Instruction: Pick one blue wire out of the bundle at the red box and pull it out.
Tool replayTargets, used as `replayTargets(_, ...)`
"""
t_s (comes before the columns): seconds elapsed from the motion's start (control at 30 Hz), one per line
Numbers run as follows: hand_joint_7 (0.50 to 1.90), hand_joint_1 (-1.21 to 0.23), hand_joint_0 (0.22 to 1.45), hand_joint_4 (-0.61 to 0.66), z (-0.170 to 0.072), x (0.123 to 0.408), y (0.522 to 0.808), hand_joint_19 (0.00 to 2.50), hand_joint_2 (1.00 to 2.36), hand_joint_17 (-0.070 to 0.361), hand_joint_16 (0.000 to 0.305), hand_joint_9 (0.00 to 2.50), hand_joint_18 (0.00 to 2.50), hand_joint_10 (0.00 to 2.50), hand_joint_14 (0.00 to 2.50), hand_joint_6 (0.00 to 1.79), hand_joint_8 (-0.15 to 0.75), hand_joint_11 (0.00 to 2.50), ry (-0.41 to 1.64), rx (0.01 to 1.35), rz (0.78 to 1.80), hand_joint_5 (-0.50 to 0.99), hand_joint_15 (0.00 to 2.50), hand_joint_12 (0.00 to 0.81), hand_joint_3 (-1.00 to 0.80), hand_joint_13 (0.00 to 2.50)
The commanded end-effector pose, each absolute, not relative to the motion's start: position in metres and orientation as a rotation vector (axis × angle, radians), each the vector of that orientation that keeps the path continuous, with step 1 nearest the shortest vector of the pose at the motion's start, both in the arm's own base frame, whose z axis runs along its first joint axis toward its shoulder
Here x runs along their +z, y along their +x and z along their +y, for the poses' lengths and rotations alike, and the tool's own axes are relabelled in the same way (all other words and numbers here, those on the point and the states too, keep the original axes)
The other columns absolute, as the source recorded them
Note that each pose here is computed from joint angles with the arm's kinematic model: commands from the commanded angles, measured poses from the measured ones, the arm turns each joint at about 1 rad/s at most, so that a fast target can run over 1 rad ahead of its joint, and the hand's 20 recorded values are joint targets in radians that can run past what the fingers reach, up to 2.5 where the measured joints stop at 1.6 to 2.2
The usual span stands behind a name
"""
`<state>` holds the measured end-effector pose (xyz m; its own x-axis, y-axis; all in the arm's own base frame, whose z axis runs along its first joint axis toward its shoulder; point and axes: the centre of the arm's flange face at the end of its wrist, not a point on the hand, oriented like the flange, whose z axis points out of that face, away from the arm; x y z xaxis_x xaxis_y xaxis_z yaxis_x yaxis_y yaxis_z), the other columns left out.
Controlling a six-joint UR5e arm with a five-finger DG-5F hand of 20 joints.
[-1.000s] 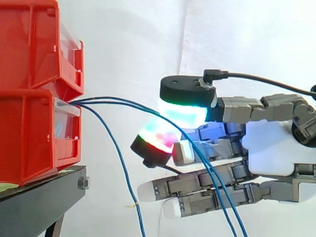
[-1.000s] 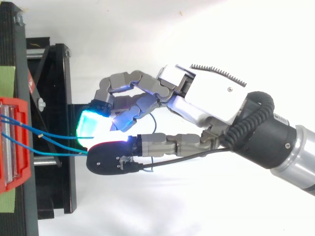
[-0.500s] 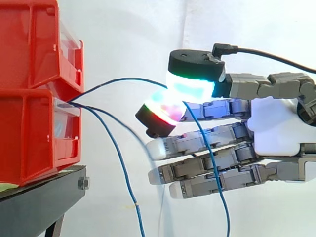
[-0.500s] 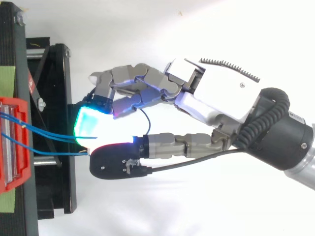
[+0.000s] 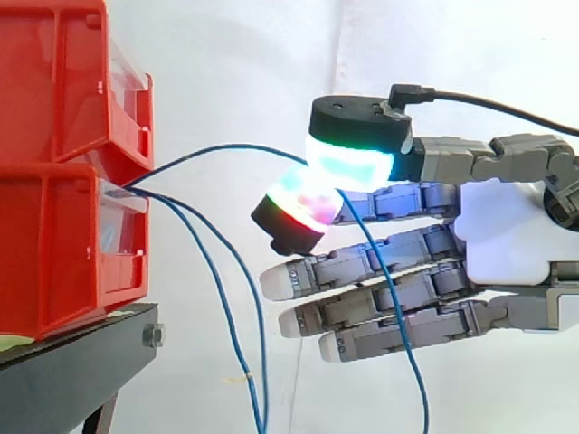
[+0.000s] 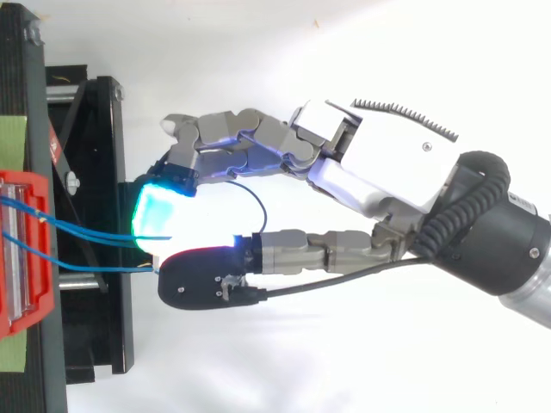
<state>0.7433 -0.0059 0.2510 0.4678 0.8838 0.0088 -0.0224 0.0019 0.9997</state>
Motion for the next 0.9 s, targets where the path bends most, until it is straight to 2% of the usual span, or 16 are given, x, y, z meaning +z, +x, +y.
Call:
replayTargets(0.0, 1.17, -0.83, 0.6, -0.1, -0.007, 0.2509, 0.7427, 0.07, 1.01, 0.127, 0.056, 0.58, 0.04, 0.01, 0.0, 0.87, 0.237, 0.38, 1.385, 0.847, 0.832, -0.13, 0.1, 0.388, -0.08, 0.14)
replayTargets(0.37, 1.25, -0.86, 0.59, -0.13, -0.0047, 0.2497, 0.7422, 0.03, 1.01, 0.137, 0.061, 0.62, 0.11, 0.01, 0.0, 0.84, 0.238, 0.26, 1.386, 0.841, 0.845, -0.12, 0.07, 0.395, -0.04, 0.18)
replayTargets(0.87, 1.24, -0.86, 0.59, -0.14, -0.0048, 0.249, 0.7419, 0.02, 1.01, 0.138, 0.062, 0.64, 0.12, 0.01, 0.0, 0.84, 0.242, 0.29, 1.386, 0.84, 0.846, -0.11, 0.08, 0.397, -0.03, 0.19)
